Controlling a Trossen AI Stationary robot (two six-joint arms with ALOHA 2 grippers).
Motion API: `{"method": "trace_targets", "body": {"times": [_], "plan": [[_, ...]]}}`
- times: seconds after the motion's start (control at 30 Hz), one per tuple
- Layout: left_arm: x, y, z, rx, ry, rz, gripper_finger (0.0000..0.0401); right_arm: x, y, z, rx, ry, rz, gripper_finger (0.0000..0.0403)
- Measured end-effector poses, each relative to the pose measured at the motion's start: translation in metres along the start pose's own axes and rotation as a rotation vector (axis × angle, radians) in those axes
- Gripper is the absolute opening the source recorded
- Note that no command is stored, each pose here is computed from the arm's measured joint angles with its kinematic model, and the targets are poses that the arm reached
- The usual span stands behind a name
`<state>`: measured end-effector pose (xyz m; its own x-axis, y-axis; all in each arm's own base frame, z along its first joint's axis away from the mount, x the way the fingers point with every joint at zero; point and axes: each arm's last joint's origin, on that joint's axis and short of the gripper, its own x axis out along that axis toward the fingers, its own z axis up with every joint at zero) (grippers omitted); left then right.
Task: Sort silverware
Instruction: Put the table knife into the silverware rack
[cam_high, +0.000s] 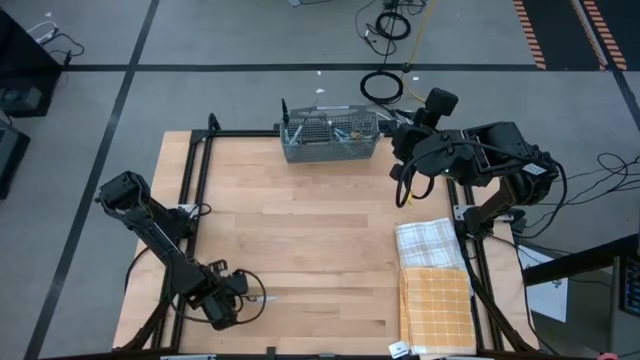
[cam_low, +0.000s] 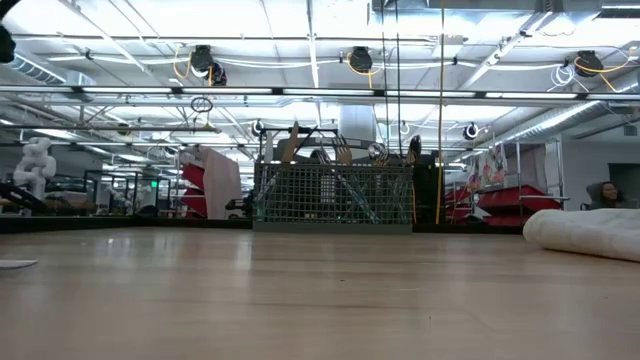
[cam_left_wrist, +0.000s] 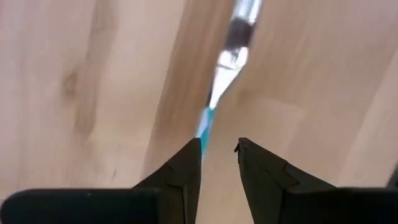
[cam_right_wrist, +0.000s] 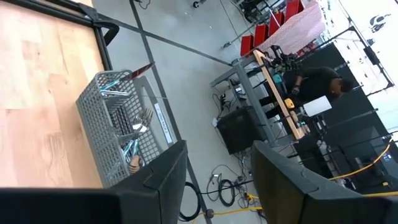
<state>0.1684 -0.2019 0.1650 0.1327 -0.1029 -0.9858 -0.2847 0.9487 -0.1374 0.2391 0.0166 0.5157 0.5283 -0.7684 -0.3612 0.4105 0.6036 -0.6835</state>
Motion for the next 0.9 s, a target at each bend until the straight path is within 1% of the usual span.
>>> {"method": "trace_targets", "body": {"times": [0.07,0.3,0.43,0.5,0.67,0.77,0.83,0.9], "plan": [[0.002,-0.001,0.001,0.029,-0.012,-0.014,0.0112,0.000,0.000,0.000,0.007,0.000,0.001,0.0167],[0.025,0.004,-0.001,0.110,-0.008,0.080,0.0112,0.000,0.001,0.000,0.015,-0.007,0.051,0.0167],[0.035,0.001,0.003,0.164,-0.019,0.095,0.0112,0.000,0.001,0.000,0.015,-0.007,0.051,0.0167],[0.039,0.001,0.004,0.176,-0.016,0.106,0.0112,0.000,0.001,0.000,0.020,-0.007,0.052,0.0167],[0.041,0.003,0.009,0.164,-0.021,0.117,0.0112,0.000,0.001,0.000,0.044,-0.007,0.054,0.0167],[0.042,0.003,0.011,0.161,-0.036,0.111,0.0111,0.000,0.002,0.000,0.046,-0.011,0.084,0.0167],[0.043,0.002,0.012,0.178,-0.052,0.097,0.0101,0.000,0.003,0.000,0.051,-0.013,0.100,0.0167],[0.047,0.003,0.014,0.170,-0.076,0.074,0.0075,0.000,0.003,0.000,0.060,-0.012,0.101,0.0167]]}}
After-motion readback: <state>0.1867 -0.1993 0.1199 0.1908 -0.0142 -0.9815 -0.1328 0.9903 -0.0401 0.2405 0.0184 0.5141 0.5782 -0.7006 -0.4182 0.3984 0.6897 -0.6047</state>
